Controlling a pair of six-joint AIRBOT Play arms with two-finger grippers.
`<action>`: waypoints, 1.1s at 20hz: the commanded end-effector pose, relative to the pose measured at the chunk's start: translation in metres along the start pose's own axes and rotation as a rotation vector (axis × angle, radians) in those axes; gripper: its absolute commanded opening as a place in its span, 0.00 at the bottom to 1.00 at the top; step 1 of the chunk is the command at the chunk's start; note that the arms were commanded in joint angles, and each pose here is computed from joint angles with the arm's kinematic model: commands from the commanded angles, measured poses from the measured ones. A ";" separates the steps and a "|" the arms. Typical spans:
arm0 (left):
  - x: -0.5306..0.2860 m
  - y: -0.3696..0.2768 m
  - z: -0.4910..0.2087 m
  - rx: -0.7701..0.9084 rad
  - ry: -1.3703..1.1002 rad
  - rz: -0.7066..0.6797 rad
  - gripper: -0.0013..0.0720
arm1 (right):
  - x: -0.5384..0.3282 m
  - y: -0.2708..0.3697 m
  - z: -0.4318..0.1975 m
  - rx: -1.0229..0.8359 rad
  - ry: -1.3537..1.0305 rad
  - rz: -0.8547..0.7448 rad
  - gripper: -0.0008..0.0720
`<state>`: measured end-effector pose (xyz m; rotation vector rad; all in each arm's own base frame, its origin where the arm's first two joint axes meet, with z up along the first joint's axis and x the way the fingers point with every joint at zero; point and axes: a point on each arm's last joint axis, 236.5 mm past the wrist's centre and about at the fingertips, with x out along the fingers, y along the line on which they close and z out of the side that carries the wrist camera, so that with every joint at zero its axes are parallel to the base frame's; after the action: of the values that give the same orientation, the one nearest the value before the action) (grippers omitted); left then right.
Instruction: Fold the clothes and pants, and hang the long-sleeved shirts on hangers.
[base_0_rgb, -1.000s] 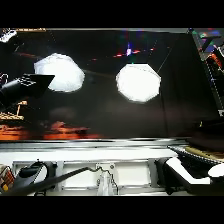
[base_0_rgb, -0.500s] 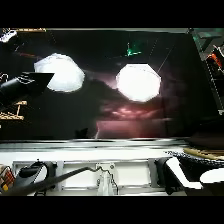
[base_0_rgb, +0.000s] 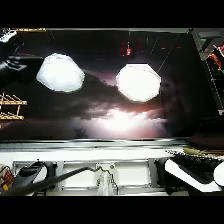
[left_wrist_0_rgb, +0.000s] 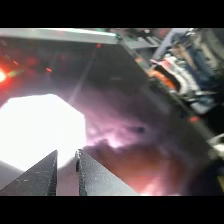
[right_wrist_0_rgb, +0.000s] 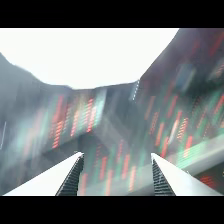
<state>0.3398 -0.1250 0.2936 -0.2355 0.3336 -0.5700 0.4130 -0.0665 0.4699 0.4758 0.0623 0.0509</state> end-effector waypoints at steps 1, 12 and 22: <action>-0.005 0.009 0.033 0.187 0.000 0.097 0.21 | 0.029 0.071 -0.174 -0.292 0.546 0.222 0.69; -0.010 0.005 0.046 0.224 -0.025 0.110 0.21 | -0.011 0.178 -0.311 -0.464 0.816 0.497 0.69; -0.010 0.005 0.046 0.224 -0.025 0.110 0.21 | -0.014 0.183 -0.314 -0.469 0.820 0.510 0.69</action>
<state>0.3509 -0.1092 0.3362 -0.0094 0.2549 -0.4909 0.3712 0.2368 0.2770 -0.0335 0.7150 0.7415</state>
